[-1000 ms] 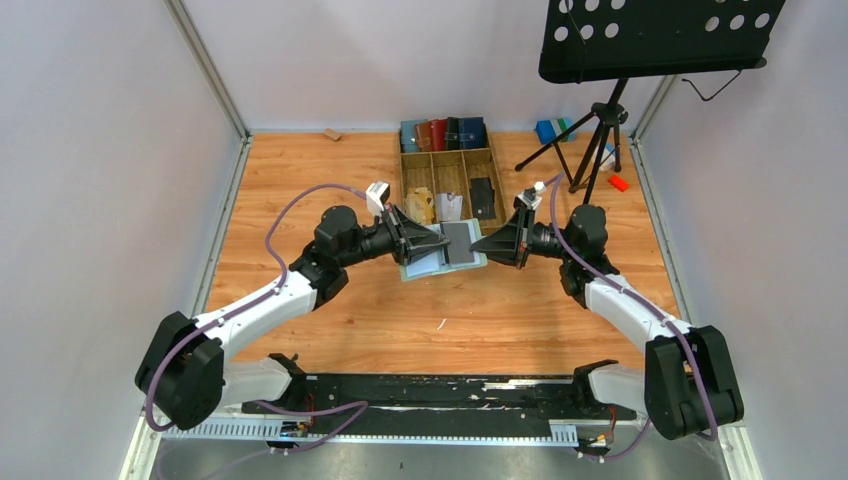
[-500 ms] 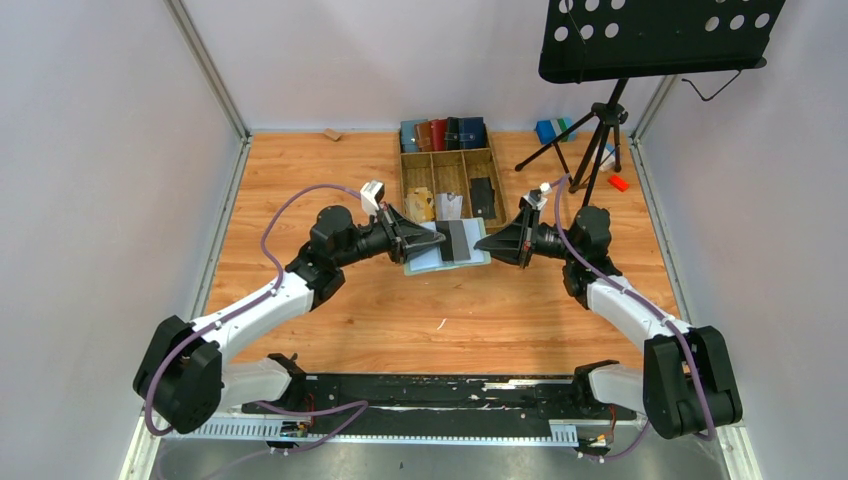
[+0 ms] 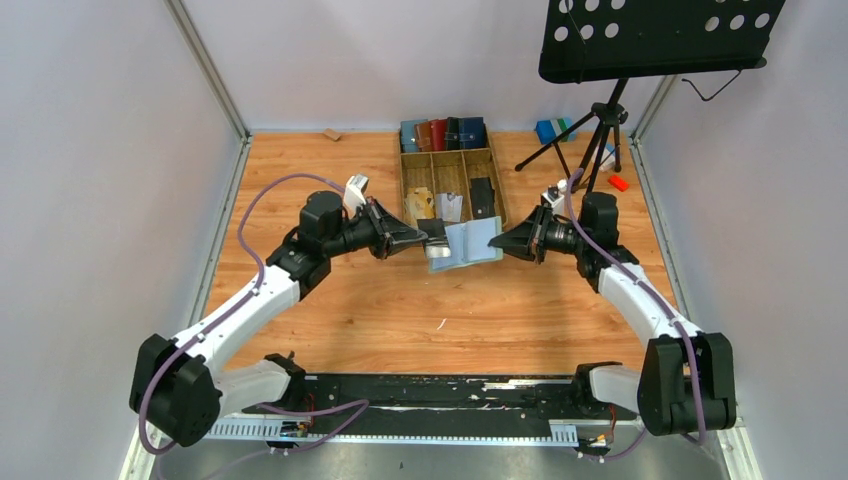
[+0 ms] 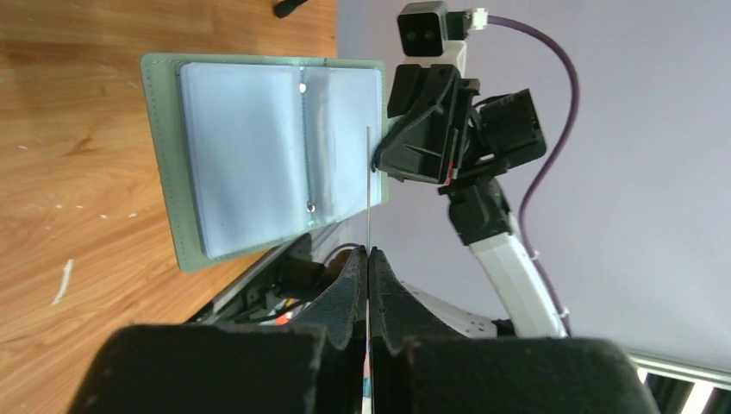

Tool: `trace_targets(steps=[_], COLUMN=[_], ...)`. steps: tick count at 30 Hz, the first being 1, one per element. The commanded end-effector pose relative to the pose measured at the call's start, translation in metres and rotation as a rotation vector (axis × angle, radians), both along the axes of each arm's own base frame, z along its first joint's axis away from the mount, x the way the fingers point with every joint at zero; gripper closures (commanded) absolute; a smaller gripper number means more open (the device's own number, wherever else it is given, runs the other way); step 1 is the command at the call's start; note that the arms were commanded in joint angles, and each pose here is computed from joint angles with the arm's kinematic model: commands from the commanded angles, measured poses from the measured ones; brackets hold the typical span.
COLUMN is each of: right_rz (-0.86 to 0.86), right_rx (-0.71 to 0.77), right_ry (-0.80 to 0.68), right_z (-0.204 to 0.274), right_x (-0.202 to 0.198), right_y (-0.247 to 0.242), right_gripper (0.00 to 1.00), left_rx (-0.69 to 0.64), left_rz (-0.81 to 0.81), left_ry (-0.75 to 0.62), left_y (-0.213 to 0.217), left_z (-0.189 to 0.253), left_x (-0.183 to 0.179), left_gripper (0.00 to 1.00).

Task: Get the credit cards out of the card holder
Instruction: Remove the credit card from the card holder, then place the credit card in the storage box.

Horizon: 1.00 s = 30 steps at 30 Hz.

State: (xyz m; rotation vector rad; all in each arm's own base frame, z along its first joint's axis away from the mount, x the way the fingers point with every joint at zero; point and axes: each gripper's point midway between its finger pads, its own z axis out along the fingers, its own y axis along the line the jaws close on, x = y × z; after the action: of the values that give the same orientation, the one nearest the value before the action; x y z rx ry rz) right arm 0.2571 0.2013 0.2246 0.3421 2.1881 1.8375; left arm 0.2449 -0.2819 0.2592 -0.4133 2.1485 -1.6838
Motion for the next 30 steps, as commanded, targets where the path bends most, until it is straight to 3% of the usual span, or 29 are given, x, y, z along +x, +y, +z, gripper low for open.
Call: trace_targets(steps=[1,10,17,30], right_rz=[0.030,0.052,0.047,0.009], right_rx=[-0.222,-0.394,-0.581,-0.608], right_ry=[-0.052,-0.031,-0.074,-0.061], right_z=[-0.033,-0.075,-0.084,-0.081], right_x=[-0.012,-0.028,-0.034,-0.036], right_y=[-0.012,-0.027,-0.049,-0.053], right_gripper=[1.00,1.00,1.00,1.00], left_rx=[0.151,0.362,0.450,0.458], left_rz=[-0.035,-0.040,-0.054,-0.060], left_ry=[-0.057,-0.115,-0.186,-0.167], left_y=[0.007,-0.006,-0.049,-0.133], left_z=[-0.003,-0.024,-0.036,-0.094], left_x=[-0.001,0.055,0.116,0.212], left_gripper=[1.00,1.00,1.00,1.00])
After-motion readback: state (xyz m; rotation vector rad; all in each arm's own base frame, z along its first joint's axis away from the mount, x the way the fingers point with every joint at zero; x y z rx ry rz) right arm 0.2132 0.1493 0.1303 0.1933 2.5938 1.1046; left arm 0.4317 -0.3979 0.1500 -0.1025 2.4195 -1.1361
